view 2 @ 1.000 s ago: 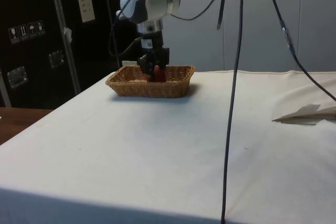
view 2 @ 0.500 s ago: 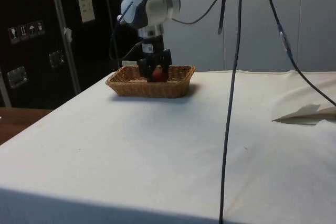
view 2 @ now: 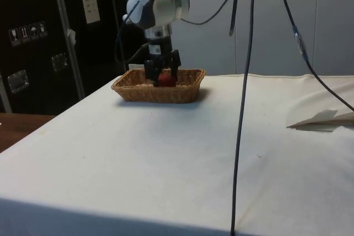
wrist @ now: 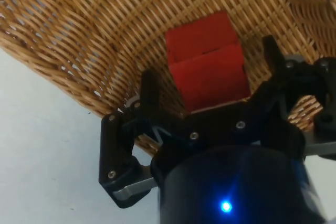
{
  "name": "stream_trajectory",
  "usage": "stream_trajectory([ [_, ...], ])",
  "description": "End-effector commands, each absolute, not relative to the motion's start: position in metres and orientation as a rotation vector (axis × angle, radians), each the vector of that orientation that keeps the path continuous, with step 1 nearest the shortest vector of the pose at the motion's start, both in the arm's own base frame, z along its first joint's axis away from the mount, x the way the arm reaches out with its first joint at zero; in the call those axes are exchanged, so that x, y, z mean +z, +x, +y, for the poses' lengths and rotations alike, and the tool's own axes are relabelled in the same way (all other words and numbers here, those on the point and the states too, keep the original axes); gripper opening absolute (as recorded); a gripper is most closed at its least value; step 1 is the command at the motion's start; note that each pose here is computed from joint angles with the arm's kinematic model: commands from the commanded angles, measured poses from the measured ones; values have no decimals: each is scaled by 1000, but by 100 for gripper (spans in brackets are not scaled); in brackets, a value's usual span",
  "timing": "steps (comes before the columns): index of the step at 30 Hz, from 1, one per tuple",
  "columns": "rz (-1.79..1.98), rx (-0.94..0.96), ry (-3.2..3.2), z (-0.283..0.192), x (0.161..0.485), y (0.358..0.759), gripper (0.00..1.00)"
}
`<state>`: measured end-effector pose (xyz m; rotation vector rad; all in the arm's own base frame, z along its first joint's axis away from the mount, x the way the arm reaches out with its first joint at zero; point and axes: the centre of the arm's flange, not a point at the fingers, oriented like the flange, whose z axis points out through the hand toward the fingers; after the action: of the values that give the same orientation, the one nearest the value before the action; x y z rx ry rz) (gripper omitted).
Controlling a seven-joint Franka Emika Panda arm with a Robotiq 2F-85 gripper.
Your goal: Pick up the cube and place it into the basket.
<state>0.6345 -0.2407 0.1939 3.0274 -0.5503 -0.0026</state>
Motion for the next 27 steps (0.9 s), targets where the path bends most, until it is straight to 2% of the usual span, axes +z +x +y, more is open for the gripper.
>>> stream_trajectory([
  [1,-552,-1,3027,-241,200,635,100],
  [27,-543,20,3027,-240,250,640,100],
])
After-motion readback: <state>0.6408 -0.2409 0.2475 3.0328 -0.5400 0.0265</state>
